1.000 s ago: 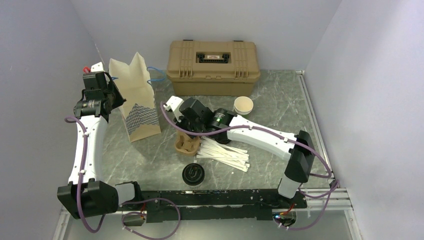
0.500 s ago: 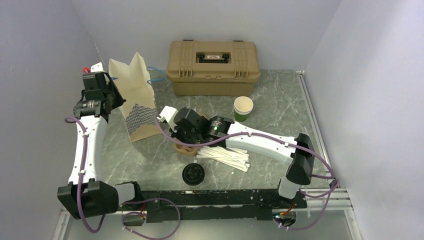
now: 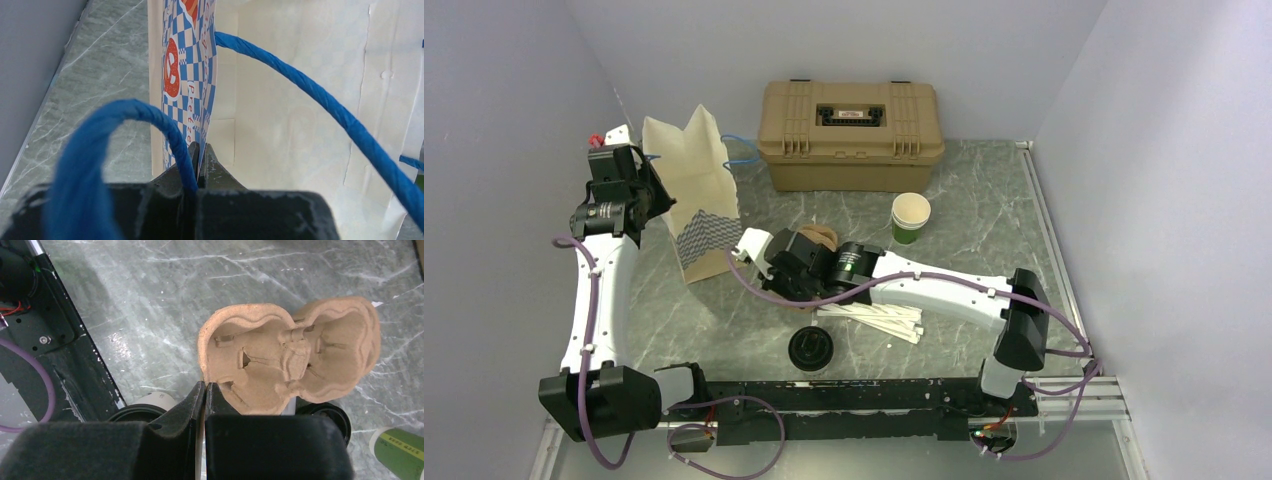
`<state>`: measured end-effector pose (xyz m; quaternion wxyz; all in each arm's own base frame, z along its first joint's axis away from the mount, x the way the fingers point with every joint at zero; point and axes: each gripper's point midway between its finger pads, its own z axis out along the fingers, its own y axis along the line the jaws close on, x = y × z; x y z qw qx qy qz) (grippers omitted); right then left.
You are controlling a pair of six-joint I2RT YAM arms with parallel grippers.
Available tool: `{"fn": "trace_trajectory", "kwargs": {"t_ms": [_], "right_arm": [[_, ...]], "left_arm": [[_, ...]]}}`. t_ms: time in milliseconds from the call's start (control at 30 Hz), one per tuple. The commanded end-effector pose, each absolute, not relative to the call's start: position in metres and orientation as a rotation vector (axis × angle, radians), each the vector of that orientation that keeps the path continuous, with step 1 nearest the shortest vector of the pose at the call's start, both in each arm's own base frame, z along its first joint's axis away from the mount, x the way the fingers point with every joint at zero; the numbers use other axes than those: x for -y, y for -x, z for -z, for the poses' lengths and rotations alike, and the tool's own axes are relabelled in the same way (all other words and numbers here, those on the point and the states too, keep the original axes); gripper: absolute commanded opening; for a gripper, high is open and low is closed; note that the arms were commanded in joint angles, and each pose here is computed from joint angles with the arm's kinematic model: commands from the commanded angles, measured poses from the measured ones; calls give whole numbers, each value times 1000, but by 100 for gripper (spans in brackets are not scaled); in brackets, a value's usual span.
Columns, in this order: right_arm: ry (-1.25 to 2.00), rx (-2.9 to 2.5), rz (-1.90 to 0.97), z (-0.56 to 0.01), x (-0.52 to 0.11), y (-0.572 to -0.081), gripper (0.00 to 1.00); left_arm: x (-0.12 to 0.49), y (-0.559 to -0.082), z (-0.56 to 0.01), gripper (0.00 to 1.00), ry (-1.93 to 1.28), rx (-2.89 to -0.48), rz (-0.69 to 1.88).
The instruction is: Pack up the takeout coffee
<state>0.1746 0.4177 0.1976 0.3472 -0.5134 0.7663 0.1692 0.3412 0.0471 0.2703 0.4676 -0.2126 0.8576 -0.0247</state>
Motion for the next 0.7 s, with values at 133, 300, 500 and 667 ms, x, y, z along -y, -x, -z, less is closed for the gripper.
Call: {"fn": "trace_trajectory", "kwargs": {"t_ms": [133, 300, 500, 667], "right_arm": [[1378, -2021, -445, -179, -427, -155, 0], [1395, -2042, -423, -169, -426, -153, 6], [1385, -2032, -394, -171, -427, -156, 33], [1377, -2017, -397, -175, -428, -157, 40]], "left_arm": [[-47, -345, -285, 0, 509, -2037, 79], [-47, -345, -285, 0, 508, -2037, 78], [-46, -346, -284, 0, 504, -2041, 94], [-47, -346, -283, 0, 507, -2041, 93]]}}
